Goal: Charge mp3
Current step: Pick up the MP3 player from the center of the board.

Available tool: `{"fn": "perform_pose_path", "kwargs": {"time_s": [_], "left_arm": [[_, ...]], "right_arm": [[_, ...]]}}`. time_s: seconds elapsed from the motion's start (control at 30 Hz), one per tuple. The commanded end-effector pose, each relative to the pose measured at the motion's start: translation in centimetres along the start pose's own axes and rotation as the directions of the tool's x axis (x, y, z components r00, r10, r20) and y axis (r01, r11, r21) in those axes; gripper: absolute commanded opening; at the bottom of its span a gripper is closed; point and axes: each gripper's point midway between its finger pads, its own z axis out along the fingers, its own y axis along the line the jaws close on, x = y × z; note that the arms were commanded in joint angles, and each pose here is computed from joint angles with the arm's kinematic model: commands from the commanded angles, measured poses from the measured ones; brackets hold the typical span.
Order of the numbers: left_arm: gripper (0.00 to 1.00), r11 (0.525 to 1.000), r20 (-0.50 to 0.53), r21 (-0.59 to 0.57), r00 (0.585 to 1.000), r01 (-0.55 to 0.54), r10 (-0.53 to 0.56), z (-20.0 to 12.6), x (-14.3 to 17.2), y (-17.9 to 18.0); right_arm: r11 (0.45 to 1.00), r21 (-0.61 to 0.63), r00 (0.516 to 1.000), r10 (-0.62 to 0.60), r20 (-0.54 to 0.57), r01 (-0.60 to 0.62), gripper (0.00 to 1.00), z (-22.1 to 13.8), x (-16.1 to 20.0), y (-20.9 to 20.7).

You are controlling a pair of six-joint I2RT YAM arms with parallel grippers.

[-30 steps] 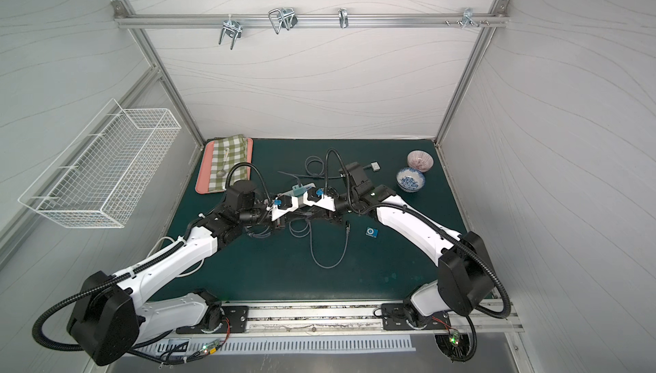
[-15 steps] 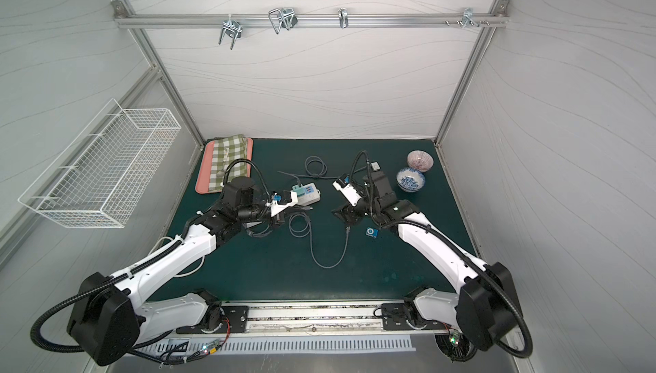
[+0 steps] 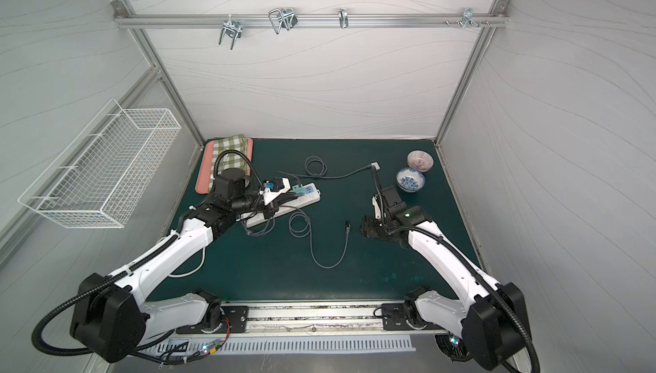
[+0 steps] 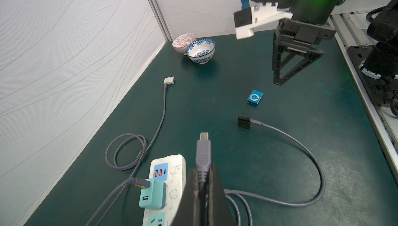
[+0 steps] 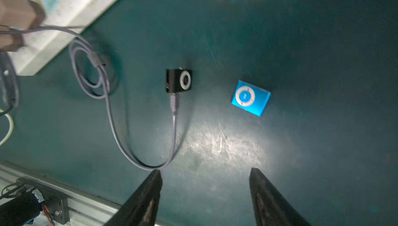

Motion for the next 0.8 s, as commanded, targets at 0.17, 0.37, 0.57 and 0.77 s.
{"fn": "perform_pose_path", "kwargs": {"time_s": [0.17, 0.37, 0.57, 0.77], "left_arm": [[0.00, 0.999, 0.027, -0.020, 0.998, -0.048, 0.049, -0.7, -1.7, 0.5], [0.00, 0.999, 0.014, -0.024, 0.999, -0.044, 0.045, -1.0, -1.2, 0.2], [0.00, 0.998, -0.010, -0.035, 0.999, -0.050, 0.050, -1.3, -0.7, 0.2], [0.00, 0.997, -0.023, -0.056, 0.999, -0.050, 0.048, -1.7, -0.3, 0.6]], "right_arm": [[0.982, 0.043, 0.973, 0.190, -0.129, -0.186, 0.69, 2.7, 2.2, -1.0], [0.973, 0.031, 0.965, 0.230, -0.124, -0.228, 0.70, 5.1, 0.4, -1.2], [0.968, 0.047, 0.961, 0.251, -0.113, -0.247, 0.70, 6.6, -1.5, -1.9], [0.970, 0.033, 0.965, 0.243, -0.095, -0.241, 0.70, 7.9, -3.5, -2.0]]}}
